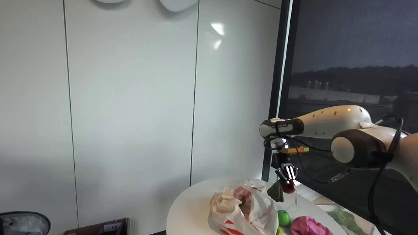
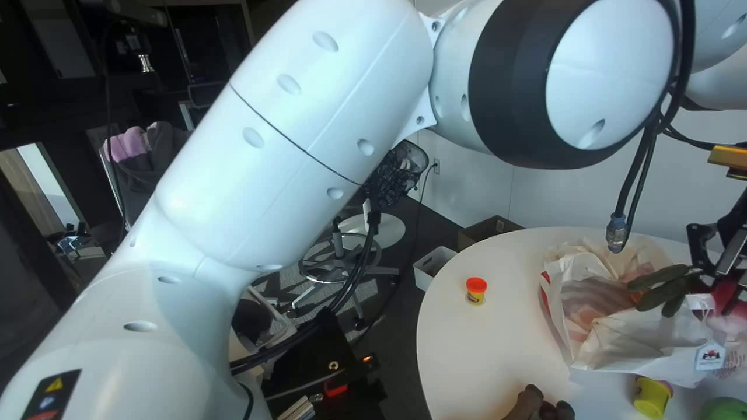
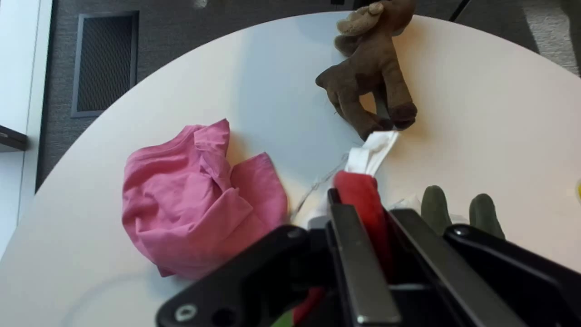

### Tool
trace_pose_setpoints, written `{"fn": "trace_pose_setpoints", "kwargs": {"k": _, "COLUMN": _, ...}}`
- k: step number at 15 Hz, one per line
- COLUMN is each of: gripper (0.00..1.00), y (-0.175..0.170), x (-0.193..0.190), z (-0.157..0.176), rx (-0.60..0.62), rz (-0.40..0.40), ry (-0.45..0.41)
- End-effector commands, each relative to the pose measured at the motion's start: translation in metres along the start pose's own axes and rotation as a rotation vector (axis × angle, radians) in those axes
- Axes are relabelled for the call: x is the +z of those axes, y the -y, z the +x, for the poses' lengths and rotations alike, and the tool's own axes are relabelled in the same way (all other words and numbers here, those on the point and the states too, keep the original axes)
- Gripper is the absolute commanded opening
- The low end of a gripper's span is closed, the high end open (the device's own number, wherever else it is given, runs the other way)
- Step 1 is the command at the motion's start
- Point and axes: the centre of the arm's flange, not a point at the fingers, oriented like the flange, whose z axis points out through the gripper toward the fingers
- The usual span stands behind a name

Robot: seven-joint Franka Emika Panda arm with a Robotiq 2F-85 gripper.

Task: Remove some items from the plastic bag and put it on the table

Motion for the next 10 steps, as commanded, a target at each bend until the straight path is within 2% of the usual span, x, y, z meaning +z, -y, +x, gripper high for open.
{"fn": "trace_pose_setpoints", "kwargs": {"k": 1, "gripper": 0.09, "y": -0.022, "x": 0.051, "z": 0.016, "rx": 0.149, "rz": -0.007, "ry": 0.060}}
{"fn": "trace_pose_setpoints", "kwargs": {"k": 2, "gripper": 0.09, "y": -0.028, "x": 0.070, "z": 0.025, "rx": 0.179, "rz": -0.010, "ry": 0.060}}
{"fn": "trace_pose_setpoints", "kwargs": {"k": 5, "gripper": 0.09, "y": -0.045, "x": 0.122, "z": 0.055, "rx": 0.295, "rz": -0.088, "ry": 0.049}}
{"fn": "trace_pose_setpoints", "kwargs": {"k": 6, "gripper": 0.36, "y": -0.049, "x": 0.136, "z": 0.062, "rx": 0.323, "rz": -0.109, "ry": 0.034}}
{"fn": "trace_pose_setpoints", "kwargs": {"k": 7, "gripper": 0.37, "y": -0.051, "x": 0.144, "z": 0.068, "rx": 0.336, "rz": -0.121, "ry": 0.021}}
{"fn": "trace_pose_setpoints", "kwargs": {"k": 10, "gripper": 0.60, "y": -0.041, "x": 0.140, "z": 0.075, "rx": 0.350, "rz": -0.130, "ry": -0.057}}
